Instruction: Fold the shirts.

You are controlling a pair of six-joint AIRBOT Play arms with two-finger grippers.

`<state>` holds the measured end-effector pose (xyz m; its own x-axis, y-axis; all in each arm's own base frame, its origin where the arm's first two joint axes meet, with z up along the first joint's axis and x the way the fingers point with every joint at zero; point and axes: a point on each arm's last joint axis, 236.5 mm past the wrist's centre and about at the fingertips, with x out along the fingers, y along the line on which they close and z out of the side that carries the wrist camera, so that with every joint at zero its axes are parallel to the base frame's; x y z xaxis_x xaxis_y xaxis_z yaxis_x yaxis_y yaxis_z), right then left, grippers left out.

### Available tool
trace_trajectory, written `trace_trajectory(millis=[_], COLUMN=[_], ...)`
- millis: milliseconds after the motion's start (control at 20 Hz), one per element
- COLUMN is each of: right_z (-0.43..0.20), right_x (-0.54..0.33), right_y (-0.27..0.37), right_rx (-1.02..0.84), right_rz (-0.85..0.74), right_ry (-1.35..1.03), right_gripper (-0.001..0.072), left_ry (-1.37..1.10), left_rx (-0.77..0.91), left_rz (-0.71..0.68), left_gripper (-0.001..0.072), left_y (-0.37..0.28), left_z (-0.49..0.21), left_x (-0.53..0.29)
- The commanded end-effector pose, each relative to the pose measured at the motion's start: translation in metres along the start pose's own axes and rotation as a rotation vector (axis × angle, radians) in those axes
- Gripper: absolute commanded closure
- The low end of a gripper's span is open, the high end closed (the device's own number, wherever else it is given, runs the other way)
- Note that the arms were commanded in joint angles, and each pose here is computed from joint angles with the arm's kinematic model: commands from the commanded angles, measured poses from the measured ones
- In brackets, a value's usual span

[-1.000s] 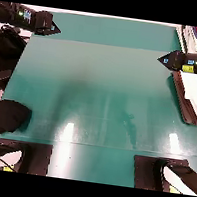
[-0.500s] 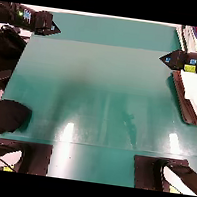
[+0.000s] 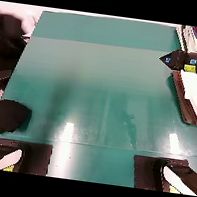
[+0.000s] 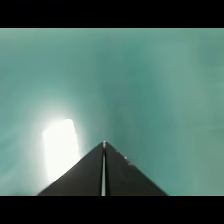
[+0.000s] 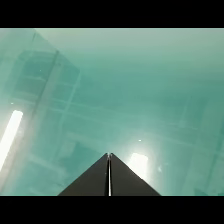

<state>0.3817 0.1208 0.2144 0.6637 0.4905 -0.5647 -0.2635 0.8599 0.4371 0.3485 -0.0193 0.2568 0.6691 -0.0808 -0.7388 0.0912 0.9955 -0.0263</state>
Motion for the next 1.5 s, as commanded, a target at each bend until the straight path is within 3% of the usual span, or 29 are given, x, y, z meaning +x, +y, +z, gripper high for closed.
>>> trace_trajectory(millis=[0, 100, 150, 300, 550, 650, 700, 750, 800, 1000, 1200, 1450], right_z=[0.000, 0.000, 0.000, 0.000, 0.000, 0.000, 0.000, 0.000, 0.001, 0.011, 0.035, 0.069], right_x=[0.000, 0.000, 0.000, 0.000, 0.000, 0.000, 0.000, 0.000, 0.000, -0.004, -0.026, -0.056], right_y=[0.000, 0.000, 0.000, 0.000, 0.000, 0.000, 0.000, 0.000, 0.000, 0.006, 0.023, 0.047], right_rx=[0.000, 0.001, 0.001, 0.001, 0.001, 0.001, 0.001, 0.001, 0.001, 0.006, 0.002, -0.056], right_rz=[-0.001, 0.000, 0.000, 0.000, -0.001, -0.001, -0.001, -0.001, -0.001, 0.015, 0.049, 0.074], right_ry=[0.001, 0.001, 0.001, 0.002, 0.000, 0.000, 0.000, 0.000, -0.003, -0.050, -0.171, -0.256], right_gripper=[0.0688, 0.0688, 0.0688, 0.0688, 0.0688, 0.0688, 0.0688, 0.0688, 0.0688, 0.0688, 0.0688, 0.0688], left_ry=[0.223, 0.367, 0.462, 0.644, 0.728, 0.727, 0.727, 0.715, 0.696, 0.383, -0.061, -0.298], left_rx=[-0.057, -0.140, -0.178, -0.187, -0.234, -0.266, -0.304, -0.314, -0.320, -0.324, -0.173, -0.086], left_rz=[0.361, 0.387, 0.396, 0.384, 0.338, 0.347, 0.362, 0.365, 0.361, 0.295, -0.016, -0.289], left_gripper=[0.0674, 0.0033, 0.0001, 0.0003, 0.0003, 0.0005, 0.0182, 0.0494, 0.0673, 0.0682, 0.0682, 0.0684], left_y=[0.094, 0.105, 0.109, 0.111, 0.094, 0.094, 0.093, 0.094, 0.094, 0.085, -0.008, -0.103], left_z=[-0.101, -0.161, -0.194, -0.274, -0.345, -0.345, -0.343, -0.336, -0.325, -0.199, -0.046, 0.017], left_x=[-0.022, 0.002, 0.016, 0.059, 0.099, 0.098, 0.095, 0.092, 0.089, 0.058, -0.026, -0.084])
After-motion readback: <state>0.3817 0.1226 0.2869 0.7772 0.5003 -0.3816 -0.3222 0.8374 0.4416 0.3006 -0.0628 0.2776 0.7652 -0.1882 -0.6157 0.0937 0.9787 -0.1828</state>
